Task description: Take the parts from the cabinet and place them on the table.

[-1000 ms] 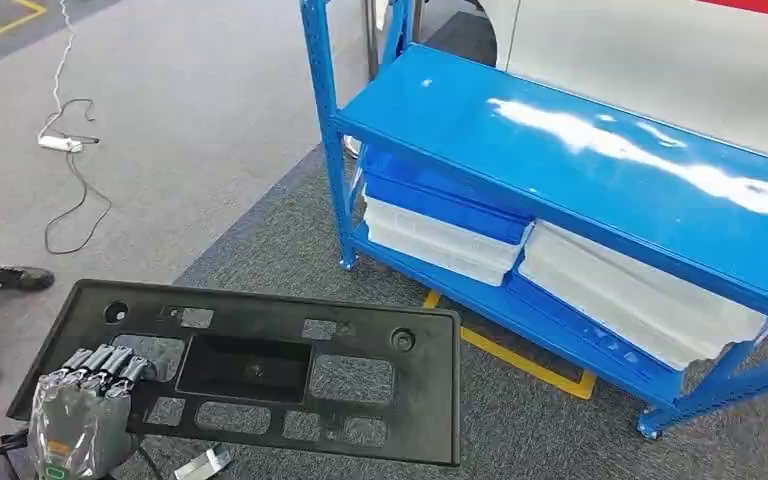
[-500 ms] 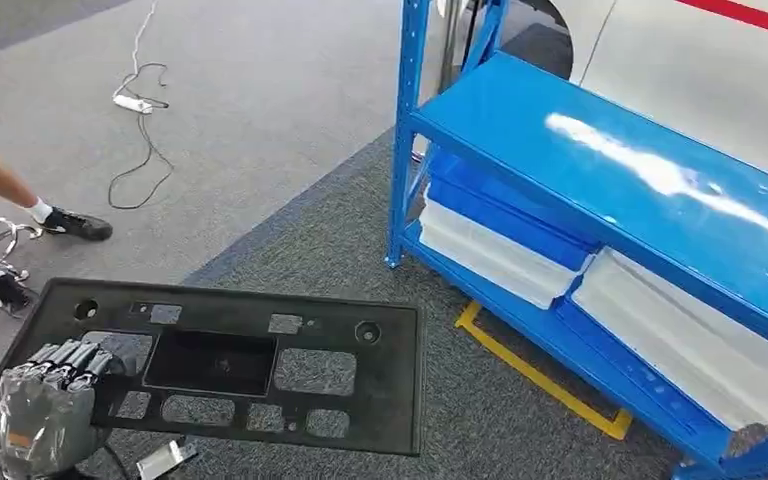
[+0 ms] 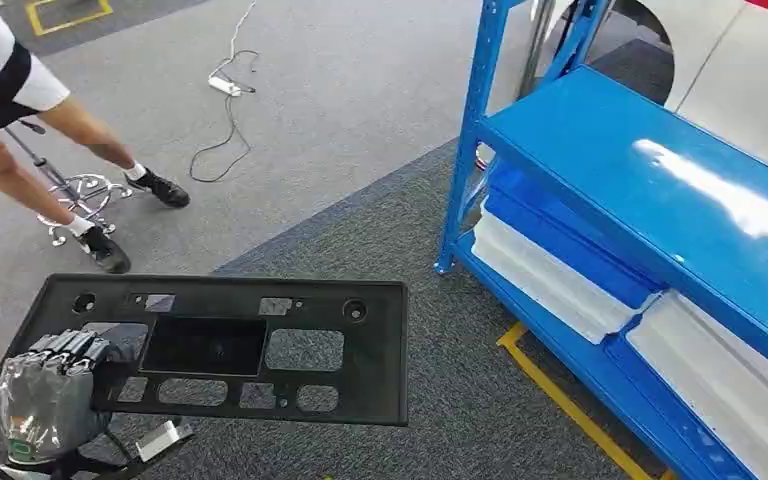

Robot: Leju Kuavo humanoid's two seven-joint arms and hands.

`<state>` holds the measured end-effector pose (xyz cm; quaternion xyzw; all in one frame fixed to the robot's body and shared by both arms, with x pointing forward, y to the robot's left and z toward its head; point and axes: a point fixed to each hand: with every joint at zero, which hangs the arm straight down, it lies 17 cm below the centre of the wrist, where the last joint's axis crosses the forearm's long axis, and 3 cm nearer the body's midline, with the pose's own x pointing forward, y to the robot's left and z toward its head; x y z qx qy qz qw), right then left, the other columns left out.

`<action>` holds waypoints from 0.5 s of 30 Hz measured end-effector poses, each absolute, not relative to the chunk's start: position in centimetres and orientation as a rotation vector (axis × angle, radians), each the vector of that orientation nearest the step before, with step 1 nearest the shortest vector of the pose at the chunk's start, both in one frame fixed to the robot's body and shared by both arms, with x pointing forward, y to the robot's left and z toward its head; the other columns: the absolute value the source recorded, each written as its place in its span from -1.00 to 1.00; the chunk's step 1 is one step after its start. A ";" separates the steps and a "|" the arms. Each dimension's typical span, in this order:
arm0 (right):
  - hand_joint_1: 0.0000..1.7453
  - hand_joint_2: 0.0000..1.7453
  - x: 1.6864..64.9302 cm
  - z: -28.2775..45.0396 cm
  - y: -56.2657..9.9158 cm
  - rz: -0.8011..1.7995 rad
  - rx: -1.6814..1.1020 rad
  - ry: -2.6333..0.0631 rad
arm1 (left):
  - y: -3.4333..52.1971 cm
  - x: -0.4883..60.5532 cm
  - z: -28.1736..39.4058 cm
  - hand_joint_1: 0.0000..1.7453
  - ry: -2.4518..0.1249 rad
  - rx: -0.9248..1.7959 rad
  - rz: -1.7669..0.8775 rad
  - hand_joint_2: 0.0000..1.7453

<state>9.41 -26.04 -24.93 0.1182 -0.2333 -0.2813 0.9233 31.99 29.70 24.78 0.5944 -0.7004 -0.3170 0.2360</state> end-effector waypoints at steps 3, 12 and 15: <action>-1.00 1.00 9.4 -25.0 -25.9 -0.579 0.244 -0.468 | 29.1 32.2 24.2 1.00 -1.911 1.626 -0.895 1.00; -1.00 1.00 9.5 -25.1 -25.6 -0.562 0.245 -0.447 | 27.8 32.4 23.5 1.00 -1.898 1.612 -0.909 1.00; -1.00 1.00 9.3 -25.2 -26.1 -0.562 0.230 -0.447 | 27.8 32.2 23.1 1.00 -1.879 1.609 -0.907 1.00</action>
